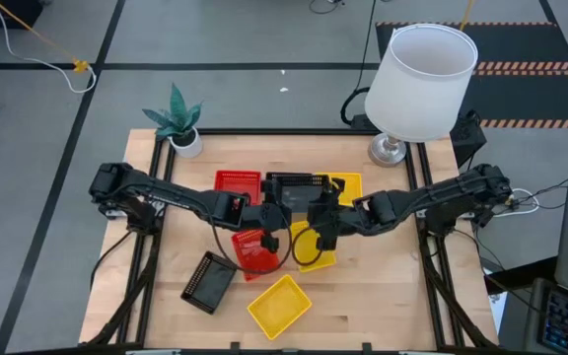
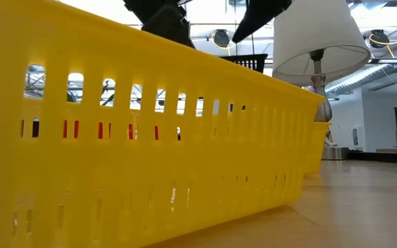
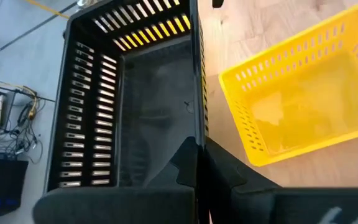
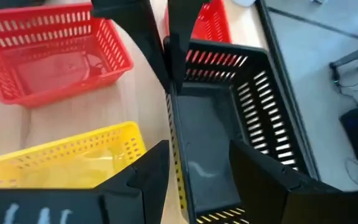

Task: Stack baskets by color
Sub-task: Stack the bottom right black bin on top of the top black bin

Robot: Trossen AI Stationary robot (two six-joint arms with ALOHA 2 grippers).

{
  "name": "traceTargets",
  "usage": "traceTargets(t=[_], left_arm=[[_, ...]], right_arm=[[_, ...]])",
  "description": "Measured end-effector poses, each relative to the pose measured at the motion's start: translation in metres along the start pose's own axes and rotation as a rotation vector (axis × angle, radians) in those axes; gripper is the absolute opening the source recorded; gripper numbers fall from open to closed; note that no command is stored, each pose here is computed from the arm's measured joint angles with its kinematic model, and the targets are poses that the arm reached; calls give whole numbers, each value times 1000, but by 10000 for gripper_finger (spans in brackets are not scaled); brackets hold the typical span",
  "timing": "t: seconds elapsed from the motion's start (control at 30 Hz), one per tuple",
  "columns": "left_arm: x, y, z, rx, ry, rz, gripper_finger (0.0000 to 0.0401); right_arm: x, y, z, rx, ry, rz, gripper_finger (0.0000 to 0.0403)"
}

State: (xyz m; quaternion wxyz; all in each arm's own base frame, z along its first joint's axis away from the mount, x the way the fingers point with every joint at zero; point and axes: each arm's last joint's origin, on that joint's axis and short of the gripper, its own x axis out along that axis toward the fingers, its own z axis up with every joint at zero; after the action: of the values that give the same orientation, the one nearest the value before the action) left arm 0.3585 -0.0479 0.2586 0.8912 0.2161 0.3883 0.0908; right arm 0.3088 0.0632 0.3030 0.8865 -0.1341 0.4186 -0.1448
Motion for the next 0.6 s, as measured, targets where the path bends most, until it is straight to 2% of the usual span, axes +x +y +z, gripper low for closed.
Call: traceTargets(t=[0.13,0.23,0.4,0.6], left_arm=[[0,-1,1,-11,-7,-1,22],[-1,-2,1,-9,-5,-3,18],[0,-1,0,-6,-3,1,8],[-1,-2,1,4,-4,0,25]], right_arm=[[9,-5,-5,1,34,34,159],[14,-8,-9,-5,50,35,150],[19,-12,-11,-2,68,60,121],[26,-15,-16,-18,84,91,83]])
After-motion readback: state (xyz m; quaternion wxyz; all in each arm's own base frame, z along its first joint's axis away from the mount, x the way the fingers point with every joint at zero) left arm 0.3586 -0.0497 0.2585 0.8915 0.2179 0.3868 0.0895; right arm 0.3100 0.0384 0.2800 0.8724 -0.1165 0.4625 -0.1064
